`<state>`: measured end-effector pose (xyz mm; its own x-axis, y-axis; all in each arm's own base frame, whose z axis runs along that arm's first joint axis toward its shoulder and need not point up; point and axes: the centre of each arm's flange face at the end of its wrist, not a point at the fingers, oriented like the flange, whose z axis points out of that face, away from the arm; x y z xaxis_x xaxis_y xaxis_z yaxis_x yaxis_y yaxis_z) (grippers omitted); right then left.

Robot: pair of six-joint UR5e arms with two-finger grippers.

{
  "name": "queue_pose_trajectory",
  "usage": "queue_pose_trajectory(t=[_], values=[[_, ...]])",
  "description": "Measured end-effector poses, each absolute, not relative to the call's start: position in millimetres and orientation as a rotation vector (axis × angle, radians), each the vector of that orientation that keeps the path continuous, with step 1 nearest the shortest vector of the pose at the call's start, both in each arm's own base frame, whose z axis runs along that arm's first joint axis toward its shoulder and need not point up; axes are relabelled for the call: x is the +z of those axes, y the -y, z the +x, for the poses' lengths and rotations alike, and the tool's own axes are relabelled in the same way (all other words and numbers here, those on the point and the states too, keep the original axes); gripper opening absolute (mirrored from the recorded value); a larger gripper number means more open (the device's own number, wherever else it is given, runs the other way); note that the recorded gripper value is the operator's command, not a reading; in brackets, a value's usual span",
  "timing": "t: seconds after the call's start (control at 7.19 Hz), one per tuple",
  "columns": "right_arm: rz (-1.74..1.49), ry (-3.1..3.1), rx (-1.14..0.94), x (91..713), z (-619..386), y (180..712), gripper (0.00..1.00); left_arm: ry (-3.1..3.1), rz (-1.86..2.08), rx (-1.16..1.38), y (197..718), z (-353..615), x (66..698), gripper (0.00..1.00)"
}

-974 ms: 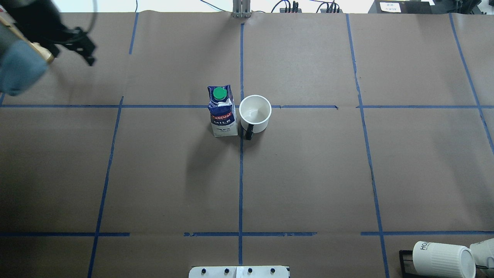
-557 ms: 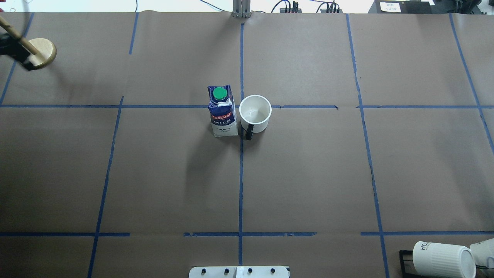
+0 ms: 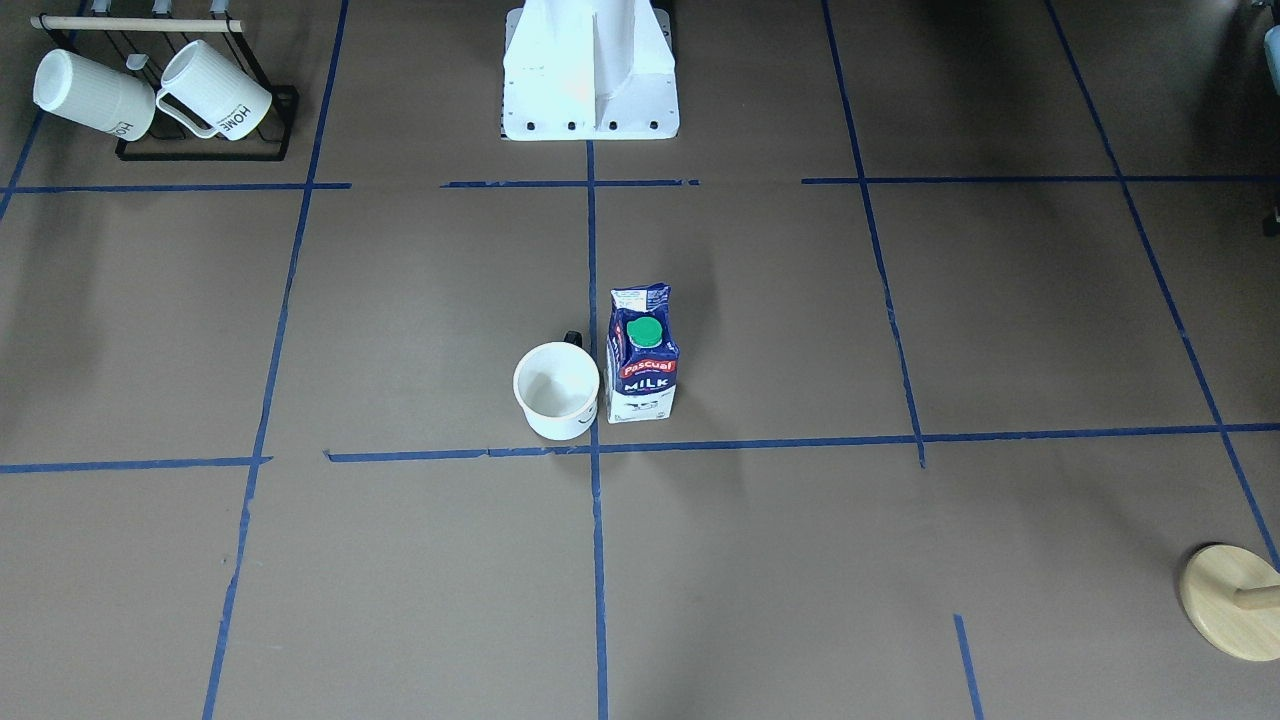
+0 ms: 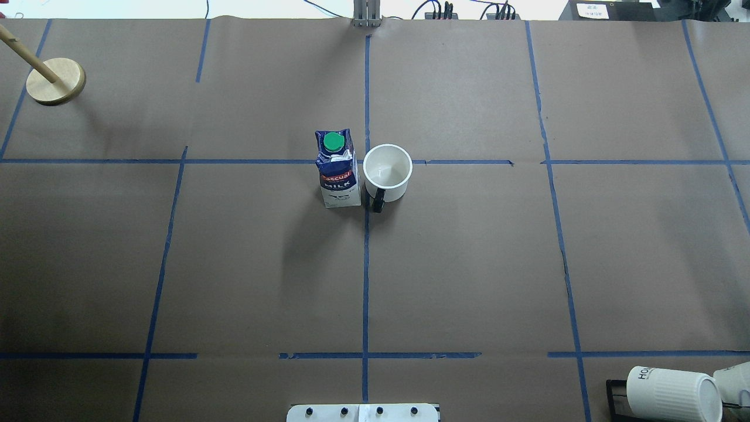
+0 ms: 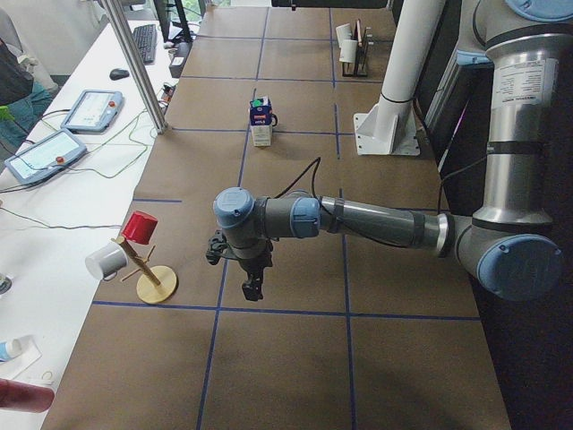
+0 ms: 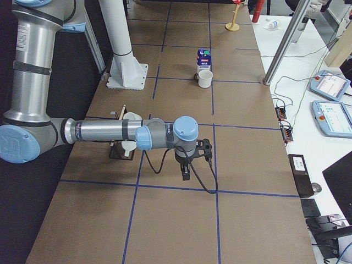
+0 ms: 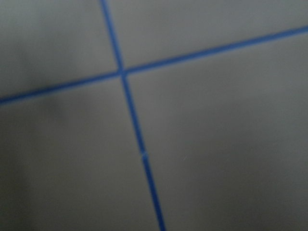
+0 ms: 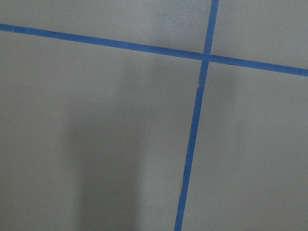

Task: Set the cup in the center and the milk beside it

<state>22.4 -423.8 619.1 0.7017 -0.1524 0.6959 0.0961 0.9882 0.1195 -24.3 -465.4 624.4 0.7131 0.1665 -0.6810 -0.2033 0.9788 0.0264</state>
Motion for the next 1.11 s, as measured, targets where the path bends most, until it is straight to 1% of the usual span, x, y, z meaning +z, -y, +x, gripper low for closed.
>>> queue_pose_trajectory(t=[0.42, 1.11], values=[[0.078, 0.782, -0.139, 618.5, 22.3, 424.3, 1.00, -0.754, -0.036, 0.194, 434.9, -41.4, 655.3, 1.00], [0.083, 0.779, -0.142, 618.9, 22.5, 423.8, 1.00, -0.742, -0.033, 0.200, 430.2, -42.8, 657.1, 1.00]])
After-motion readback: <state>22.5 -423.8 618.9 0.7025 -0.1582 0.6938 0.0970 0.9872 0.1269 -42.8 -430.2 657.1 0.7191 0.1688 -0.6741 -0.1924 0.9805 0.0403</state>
